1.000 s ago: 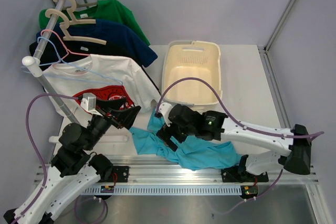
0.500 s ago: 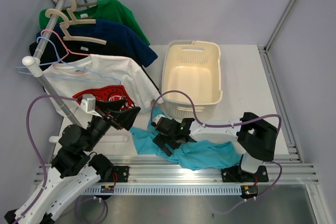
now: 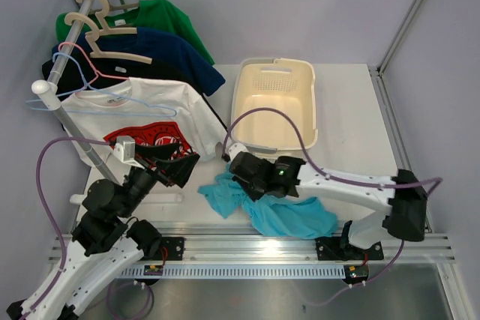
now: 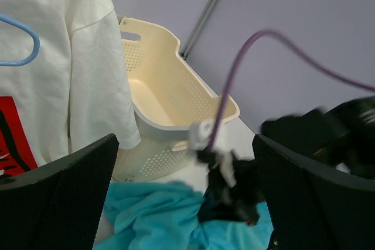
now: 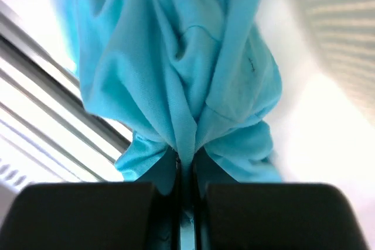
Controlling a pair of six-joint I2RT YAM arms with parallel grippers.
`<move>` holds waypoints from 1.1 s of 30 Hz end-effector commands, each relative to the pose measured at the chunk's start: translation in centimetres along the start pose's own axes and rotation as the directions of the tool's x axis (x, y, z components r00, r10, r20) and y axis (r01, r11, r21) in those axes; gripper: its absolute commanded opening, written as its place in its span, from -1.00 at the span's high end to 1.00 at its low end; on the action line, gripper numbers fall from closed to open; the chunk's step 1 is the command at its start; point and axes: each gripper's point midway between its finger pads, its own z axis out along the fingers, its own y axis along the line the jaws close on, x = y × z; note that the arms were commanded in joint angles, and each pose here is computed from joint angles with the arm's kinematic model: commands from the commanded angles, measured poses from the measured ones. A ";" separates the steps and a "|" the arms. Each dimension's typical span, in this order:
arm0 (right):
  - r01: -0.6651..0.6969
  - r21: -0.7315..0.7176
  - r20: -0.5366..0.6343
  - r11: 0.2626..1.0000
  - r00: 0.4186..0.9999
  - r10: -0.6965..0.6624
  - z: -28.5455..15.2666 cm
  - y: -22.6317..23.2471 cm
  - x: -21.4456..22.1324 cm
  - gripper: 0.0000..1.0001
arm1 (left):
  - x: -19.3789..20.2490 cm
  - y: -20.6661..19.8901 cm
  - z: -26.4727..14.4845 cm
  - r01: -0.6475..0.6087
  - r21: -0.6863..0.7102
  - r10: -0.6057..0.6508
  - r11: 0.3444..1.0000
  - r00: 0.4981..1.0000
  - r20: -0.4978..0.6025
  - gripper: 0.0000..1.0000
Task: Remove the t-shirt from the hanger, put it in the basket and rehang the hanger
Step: Place the T-shirt in the bin.
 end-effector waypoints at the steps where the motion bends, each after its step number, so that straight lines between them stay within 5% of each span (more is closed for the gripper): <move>1: -0.073 0.109 0.243 0.991 0.969 0.045 -10.1 -3.7 -6.0 1.00 | -2.8 -1.5 -1.0 0.005 0.044 -0.008 0.999 0.997 0.080 -0.98; 5: -0.119 0.124 0.406 0.985 0.912 0.059 -18.0 -6.1 -10.2 1.00 | -4.1 -2.3 -1.9 0.017 0.073 -0.025 0.997 0.993 0.113 -0.98; 11: -0.139 0.124 0.680 0.982 0.733 0.018 -29.1 -9.9 -19.8 1.00 | -2.7 -1.4 -0.9 0.013 0.042 -0.016 0.999 0.997 0.078 -0.98; 12: -0.162 0.104 0.747 0.981 0.664 0.030 -33.0 -10.8 -21.5 1.00 | -2.4 -1.0 -0.6 -0.003 0.023 0.001 1.000 0.998 0.071 -0.98; 14: -0.182 0.117 0.771 0.976 0.636 0.026 -34.0 -12.2 -23.8 1.00 | -1.7 -0.3 -0.2 -0.009 -0.002 0.009 1.000 0.999 0.051 -0.98; 18: -0.259 0.219 0.894 0.941 0.440 -0.087 -41.5 -15.3 -28.2 1.00 | 0.0 0.6 0.6 -0.003 -0.027 0.004 1.000 1.000 0.012 -0.98; 21: -0.347 0.309 0.906 0.885 0.390 -0.163 -43.0 -18.0 -29.5 1.00 | 1.0 0.7 1.0 0.006 -0.013 -0.006 1.000 1.000 0.000 -0.98; 22: -0.379 0.301 0.928 0.875 0.329 -0.177 -44.3 -18.7 -30.4 1.00 | 1.6 1.0 1.1 0.010 -0.020 -0.010 1.000 1.000 -0.010 -0.98; 26: -0.477 0.423 0.899 0.771 0.330 -0.289 -44.6 -23.4 -31.8 1.00 | 2.5 1.0 1.7 0.018 -0.011 -0.019 1.000 0.999 -0.043 -0.98; 33: -0.460 0.409 0.902 0.788 0.337 -0.271 -41.3 -27.2 -33.8 1.00 | 2.9 0.2 1.6 0.016 0.030 -0.014 0.999 0.997 -0.075 -0.98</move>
